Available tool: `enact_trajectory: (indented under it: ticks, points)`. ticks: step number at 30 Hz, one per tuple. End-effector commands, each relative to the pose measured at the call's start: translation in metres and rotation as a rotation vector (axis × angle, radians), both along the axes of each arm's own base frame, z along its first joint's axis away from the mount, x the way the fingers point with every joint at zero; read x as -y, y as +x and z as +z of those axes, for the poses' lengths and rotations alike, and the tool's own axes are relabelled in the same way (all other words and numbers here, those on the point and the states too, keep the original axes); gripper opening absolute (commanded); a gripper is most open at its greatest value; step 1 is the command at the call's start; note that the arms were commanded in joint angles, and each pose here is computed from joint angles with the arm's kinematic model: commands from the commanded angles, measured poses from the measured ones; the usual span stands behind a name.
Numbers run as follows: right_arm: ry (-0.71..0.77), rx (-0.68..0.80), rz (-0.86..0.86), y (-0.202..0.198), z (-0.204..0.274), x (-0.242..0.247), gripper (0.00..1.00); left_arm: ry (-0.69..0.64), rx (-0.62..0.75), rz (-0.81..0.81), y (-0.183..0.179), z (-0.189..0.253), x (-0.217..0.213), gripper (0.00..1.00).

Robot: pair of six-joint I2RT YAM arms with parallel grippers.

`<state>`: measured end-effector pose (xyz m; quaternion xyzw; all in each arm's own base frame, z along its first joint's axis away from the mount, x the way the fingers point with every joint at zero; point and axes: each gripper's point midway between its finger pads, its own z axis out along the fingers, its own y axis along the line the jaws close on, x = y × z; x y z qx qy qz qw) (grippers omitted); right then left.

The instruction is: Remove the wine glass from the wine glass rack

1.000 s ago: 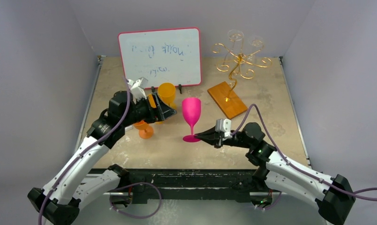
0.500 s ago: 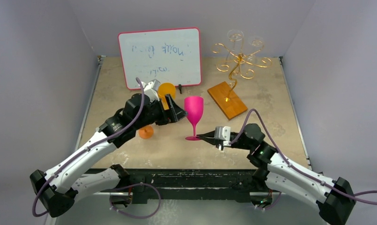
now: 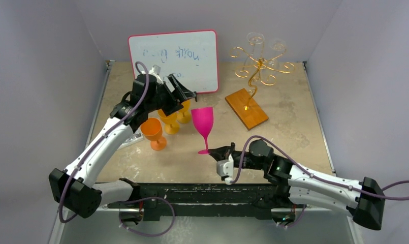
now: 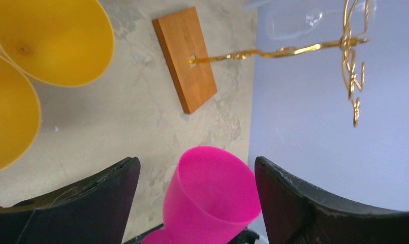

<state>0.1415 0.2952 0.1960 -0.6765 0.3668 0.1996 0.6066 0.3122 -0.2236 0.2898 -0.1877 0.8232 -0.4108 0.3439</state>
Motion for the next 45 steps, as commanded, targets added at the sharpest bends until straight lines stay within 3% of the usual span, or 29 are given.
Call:
enact_trajectory:
  ticks: [1,5,11,19,22,28,39,44,45]
  points:
    - [-0.058,0.270,-0.108,0.020,0.017,-0.001,0.00,-0.040,0.001,-0.145,-0.014,0.020,0.020,0.80]
    - [-0.116,0.347,-0.139,0.026,0.009,-0.001,0.00,-0.012,-0.002,-0.219,-0.022,0.019,0.024,0.74]
    - [-0.129,0.420,-0.177,0.031,0.015,0.006,0.00,0.156,-0.049,-0.289,-0.036,-0.004,0.010,0.63]
    - [-0.184,0.438,-0.141,0.028,0.010,0.003,0.00,0.181,-0.052,-0.313,-0.032,-0.005,0.012,0.63]
    - [-0.192,0.443,-0.146,0.029,0.010,0.003,0.00,0.179,-0.039,-0.350,-0.034,-0.001,0.015,0.59]
    - [-0.219,0.469,-0.143,0.032,0.012,0.003,0.00,0.282,-0.086,-0.447,-0.042,-0.018,0.010,0.40]
    - [-0.258,0.514,-0.140,0.037,0.012,-0.002,0.00,0.296,-0.112,-0.599,-0.059,-0.028,0.014,0.23]
    - [-0.251,0.527,-0.147,0.038,0.015,-0.002,0.04,0.307,-0.120,-0.610,-0.059,-0.032,0.013,0.00]
    - [-0.247,0.528,-0.148,0.038,0.015,-0.002,0.05,0.310,-0.121,-0.605,-0.058,-0.033,0.013,0.00]
